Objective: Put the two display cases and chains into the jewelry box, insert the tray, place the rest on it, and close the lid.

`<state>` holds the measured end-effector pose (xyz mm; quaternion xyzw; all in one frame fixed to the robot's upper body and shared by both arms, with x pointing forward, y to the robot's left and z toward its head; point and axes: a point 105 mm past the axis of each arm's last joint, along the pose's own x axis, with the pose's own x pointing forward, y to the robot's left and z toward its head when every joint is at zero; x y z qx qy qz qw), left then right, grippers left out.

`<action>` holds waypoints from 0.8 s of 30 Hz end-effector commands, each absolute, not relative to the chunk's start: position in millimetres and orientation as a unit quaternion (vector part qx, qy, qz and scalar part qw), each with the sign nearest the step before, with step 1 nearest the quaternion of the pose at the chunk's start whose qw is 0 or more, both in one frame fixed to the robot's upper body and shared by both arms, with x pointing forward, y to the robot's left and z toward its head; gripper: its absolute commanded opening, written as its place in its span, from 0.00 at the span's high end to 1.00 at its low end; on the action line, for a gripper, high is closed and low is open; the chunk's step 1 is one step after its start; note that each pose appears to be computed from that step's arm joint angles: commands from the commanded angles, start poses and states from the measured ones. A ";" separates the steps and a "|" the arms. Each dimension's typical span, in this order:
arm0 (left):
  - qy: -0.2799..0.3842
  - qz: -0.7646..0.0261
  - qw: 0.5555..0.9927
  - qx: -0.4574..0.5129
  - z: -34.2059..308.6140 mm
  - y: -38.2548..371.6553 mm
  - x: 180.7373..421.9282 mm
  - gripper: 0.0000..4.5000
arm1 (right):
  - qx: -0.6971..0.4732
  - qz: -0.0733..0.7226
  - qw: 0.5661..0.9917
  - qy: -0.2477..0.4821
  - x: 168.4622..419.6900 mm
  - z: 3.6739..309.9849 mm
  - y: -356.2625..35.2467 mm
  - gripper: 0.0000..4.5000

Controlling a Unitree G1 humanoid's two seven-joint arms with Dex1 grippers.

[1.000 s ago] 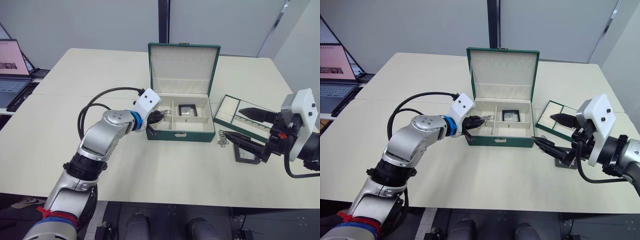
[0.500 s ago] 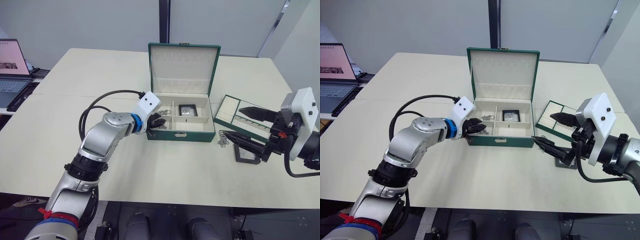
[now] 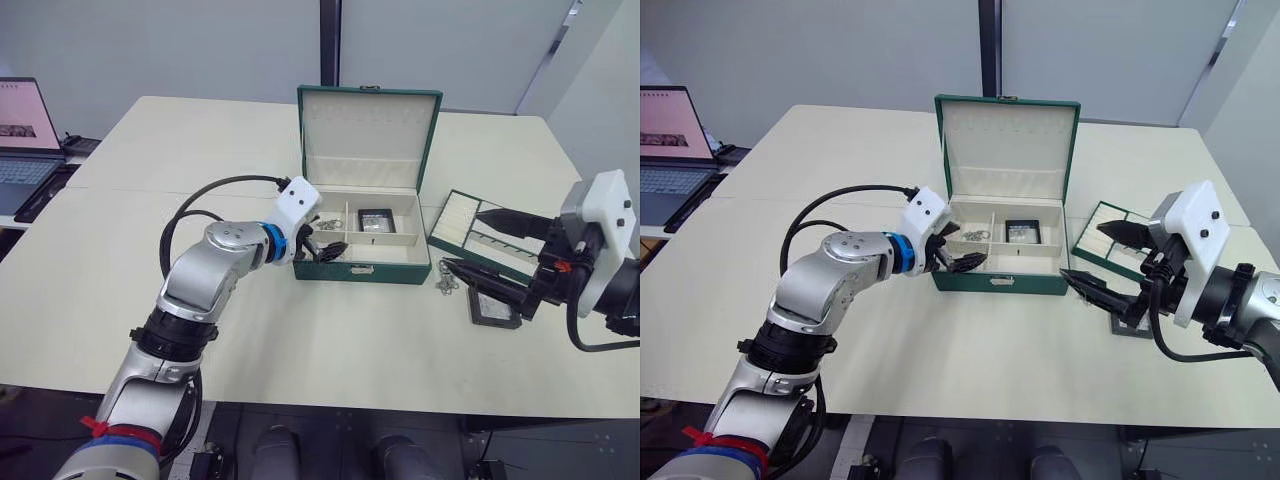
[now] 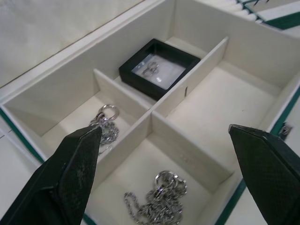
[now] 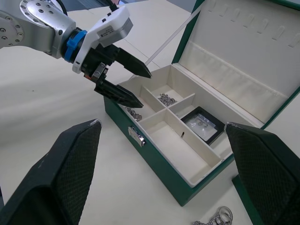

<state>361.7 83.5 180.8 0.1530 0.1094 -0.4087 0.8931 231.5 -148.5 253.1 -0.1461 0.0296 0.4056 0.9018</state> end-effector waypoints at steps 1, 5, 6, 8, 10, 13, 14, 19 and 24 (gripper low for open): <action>0.031 -0.483 0.867 0.121 218.6 73.6 339.0 0.01 | -0.158 0.406 0.900 0.009 232.8 261.7 -147.9 0.00; 0.010 -0.538 0.838 0.091 235.4 86.9 311.4 0.01 | -0.158 0.411 0.898 0.018 233.0 256.5 -146.7 0.00; 0.006 -0.545 0.834 0.086 238.3 97.8 302.5 0.01 | -0.156 0.417 0.895 0.027 230.9 251.3 -145.0 0.00; 0.011 -0.551 0.831 0.081 239.2 116.6 288.4 0.01 | -0.149 0.424 0.893 0.039 227.2 242.9 -142.3 0.00; 0.036 -0.538 0.838 0.088 231.9 138.5 277.2 0.01 | -0.135 0.431 0.890 0.058 221.1 228.8 -138.1 0.00; 0.039 -0.516 0.853 0.071 226.0 162.4 263.4 0.01 | -0.116 0.439 0.887 0.087 211.3 206.5 -132.9 0.00; 0.036 -0.506 0.859 0.064 224.0 167.5 262.0 0.01 | -0.111 0.440 0.886 0.092 209.2 201.9 -132.0 0.00; 0.046 -0.486 0.871 0.058 196.1 192.8 244.2 0.01 | -0.087 0.440 0.883 0.136 197.0 172.0 -129.7 0.00; 0.091 -0.477 0.873 0.054 164.3 217.2 219.1 0.01 | -0.081 0.434 0.879 0.180 182.5 146.9 -133.4 0.00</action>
